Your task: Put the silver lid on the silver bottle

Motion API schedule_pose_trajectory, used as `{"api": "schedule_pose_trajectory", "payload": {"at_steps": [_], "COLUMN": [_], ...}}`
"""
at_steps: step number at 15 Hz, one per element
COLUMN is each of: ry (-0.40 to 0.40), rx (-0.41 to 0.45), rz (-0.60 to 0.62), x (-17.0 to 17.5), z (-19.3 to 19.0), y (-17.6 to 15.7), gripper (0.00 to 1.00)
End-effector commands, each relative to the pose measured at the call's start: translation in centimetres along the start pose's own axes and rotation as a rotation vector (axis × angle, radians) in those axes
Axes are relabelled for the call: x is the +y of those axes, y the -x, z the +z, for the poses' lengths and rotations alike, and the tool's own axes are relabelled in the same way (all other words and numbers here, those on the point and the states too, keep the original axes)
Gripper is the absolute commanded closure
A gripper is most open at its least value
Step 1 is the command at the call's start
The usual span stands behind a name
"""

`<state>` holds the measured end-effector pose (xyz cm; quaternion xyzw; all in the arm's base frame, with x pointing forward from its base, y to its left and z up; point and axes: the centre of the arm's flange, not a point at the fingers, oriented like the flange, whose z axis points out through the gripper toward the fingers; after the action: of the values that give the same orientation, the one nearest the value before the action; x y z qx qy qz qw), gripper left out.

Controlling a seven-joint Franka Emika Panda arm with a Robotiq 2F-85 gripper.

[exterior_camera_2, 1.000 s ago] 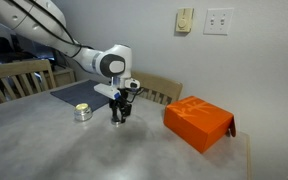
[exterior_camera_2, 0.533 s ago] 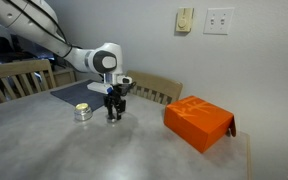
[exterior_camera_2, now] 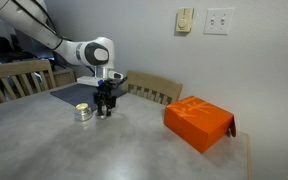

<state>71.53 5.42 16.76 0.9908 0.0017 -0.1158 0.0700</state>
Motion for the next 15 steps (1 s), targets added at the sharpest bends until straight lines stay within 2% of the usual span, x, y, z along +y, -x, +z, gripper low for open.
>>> {"api": "schedule_pose_trajectory", "payload": {"at_steps": [1,2,3,6,10,15], "ry": [0.000,0.000,0.000,0.010,0.020,0.108], "rx": [-0.002,-0.004,-0.005,0.034,0.133,0.300], "rz": [0.000,0.000,0.000,-0.018,-0.059,-0.082], "x": [0.1,0.1,0.1,-1.2,-4.4,-8.1], "z": [0.0,0.1,0.2,-0.3,-2.3,-6.2], "y": [0.0,0.1,0.1,0.6,2.1,3.9], "gripper": [0.31,0.31,0.56,0.56,0.56,0.56]}}
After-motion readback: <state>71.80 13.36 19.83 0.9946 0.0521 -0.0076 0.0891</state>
